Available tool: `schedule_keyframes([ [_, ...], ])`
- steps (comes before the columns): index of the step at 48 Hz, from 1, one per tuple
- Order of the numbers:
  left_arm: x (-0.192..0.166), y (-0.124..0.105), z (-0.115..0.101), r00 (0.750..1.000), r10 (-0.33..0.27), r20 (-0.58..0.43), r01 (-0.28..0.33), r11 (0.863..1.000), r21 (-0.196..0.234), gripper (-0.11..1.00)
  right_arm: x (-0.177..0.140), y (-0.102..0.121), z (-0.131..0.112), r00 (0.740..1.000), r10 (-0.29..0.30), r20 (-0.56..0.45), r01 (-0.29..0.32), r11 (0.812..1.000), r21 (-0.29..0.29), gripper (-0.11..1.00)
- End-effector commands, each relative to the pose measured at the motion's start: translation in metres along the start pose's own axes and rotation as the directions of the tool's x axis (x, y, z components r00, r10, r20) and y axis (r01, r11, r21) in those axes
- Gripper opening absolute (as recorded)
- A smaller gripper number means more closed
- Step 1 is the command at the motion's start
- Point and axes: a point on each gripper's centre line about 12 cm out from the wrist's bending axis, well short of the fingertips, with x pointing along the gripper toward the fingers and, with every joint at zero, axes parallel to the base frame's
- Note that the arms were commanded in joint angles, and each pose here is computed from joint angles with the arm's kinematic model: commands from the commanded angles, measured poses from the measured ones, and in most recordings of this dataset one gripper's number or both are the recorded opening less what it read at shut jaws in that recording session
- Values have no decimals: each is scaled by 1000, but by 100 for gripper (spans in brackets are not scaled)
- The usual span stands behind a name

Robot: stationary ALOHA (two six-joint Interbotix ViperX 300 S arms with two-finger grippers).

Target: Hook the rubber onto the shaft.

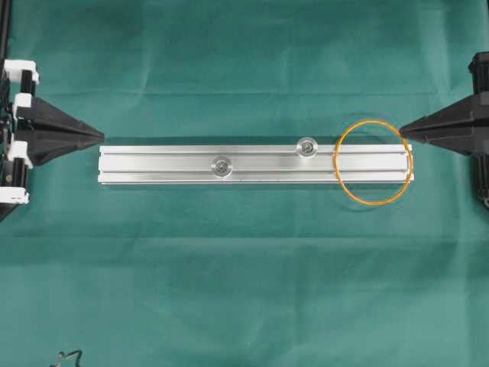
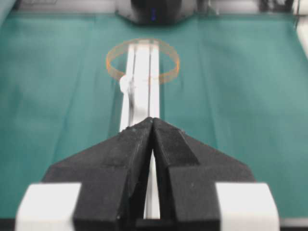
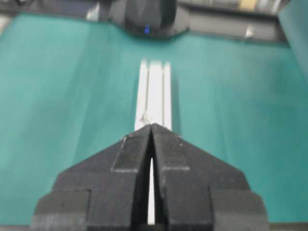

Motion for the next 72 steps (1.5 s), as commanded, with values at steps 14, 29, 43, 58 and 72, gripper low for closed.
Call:
schedule_keyframes([
  [14,-5,0,-6,972,3,-235,-2,1000,2,0,5,0,-11,944,-17,-331,35,998,48,3],
  [29,-5,0,-6,972,3,-235,-2,1000,2,0,9,0,-11,937,-17,-348,38,998,53,3],
  [43,-5,1,-6,972,4,-234,-4,1000,2,0,7,0,-14,901,-20,-433,59,995,77,3],
  [58,-5,1,-6,972,4,-234,-4,1000,1,0,0,-2,-37,711,-34,-702,141,986,95,3],
  [72,-4,0,-7,972,3,-237,-2,1000,2,0,1,-2,-39,604,-41,-796,161,984,71,3],
])
